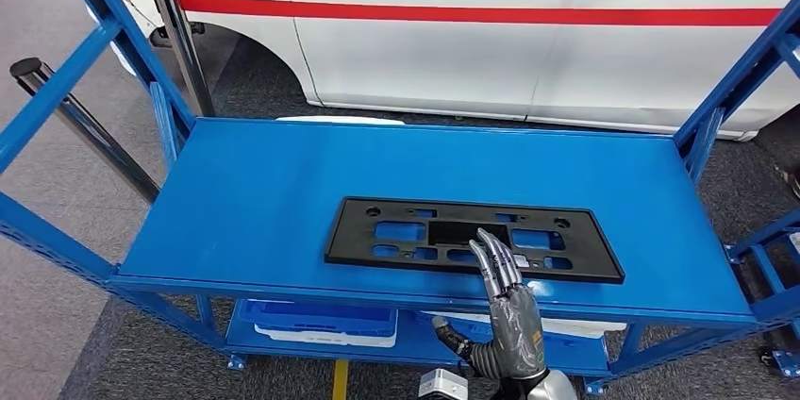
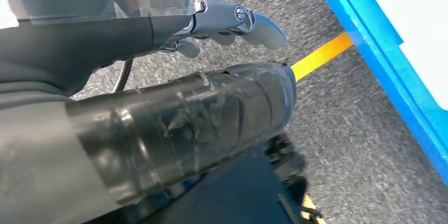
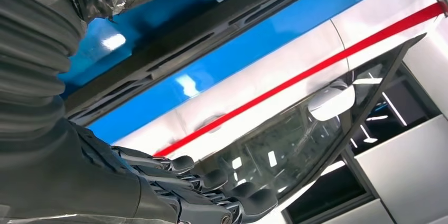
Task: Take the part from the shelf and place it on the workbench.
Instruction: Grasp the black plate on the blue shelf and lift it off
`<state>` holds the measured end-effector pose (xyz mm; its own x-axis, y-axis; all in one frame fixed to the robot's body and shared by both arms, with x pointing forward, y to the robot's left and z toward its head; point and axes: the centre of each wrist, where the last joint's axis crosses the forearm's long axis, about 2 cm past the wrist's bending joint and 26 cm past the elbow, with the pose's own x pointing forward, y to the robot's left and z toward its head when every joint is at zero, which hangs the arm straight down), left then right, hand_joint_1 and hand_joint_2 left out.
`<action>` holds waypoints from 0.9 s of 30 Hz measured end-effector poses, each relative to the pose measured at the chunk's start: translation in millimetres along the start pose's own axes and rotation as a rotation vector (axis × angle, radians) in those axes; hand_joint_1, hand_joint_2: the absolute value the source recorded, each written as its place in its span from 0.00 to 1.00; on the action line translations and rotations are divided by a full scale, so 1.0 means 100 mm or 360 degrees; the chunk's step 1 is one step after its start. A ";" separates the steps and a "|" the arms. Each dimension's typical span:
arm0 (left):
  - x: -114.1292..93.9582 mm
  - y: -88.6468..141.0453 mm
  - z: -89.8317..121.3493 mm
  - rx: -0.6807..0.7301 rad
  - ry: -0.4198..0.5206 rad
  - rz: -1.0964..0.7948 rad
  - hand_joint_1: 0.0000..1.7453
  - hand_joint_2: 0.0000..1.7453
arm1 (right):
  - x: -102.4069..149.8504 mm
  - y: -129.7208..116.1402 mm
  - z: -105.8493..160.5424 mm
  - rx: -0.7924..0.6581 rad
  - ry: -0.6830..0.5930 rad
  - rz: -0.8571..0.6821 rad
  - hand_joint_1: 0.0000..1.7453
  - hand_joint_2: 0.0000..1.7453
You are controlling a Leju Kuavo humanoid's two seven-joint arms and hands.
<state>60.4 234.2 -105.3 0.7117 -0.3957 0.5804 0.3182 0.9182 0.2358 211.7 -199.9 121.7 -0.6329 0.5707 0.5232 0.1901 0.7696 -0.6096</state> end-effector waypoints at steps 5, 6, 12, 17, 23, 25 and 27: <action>-0.01 0.00 0.00 0.0008 0.0005 -0.0003 0.00 0.00 | -0.01 -0.02 0.01 0.0012 0.0002 0.0009 0.00 1.00; 0.00 0.00 0.00 0.0015 0.0005 -0.0006 0.00 0.00 | -0.02 -0.02 0.01 0.0027 0.0007 0.0010 0.00 1.00; 0.00 0.01 0.00 0.0032 0.0020 -0.0021 0.00 0.00 | -0.17 -0.11 0.13 0.0355 0.0064 0.0001 0.00 1.00; 0.02 0.01 -0.01 0.0028 0.0017 -0.0035 0.00 0.00 | -0.39 -0.30 0.19 0.0659 0.0071 0.0067 0.00 1.00; 0.03 0.02 -0.02 0.0034 0.0019 -0.0043 0.00 0.00 | -0.60 -0.54 0.15 0.0804 0.0046 0.0188 0.00 1.00; 0.03 0.02 -0.02 0.0034 0.0023 -0.0044 0.00 0.00 | -0.63 -0.58 0.15 0.0819 0.0042 0.0212 0.00 1.00; 0.03 0.01 -0.02 0.0033 0.0026 -0.0046 0.00 0.00 | -0.65 -0.61 0.14 0.0831 0.0039 0.0225 0.00 1.00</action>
<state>63.6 234.5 -104.6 0.7127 -0.4223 0.5602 0.3259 0.9064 0.2687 230.5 -287.8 116.1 -0.6091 0.6699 0.4245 -0.1300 0.4437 -0.8867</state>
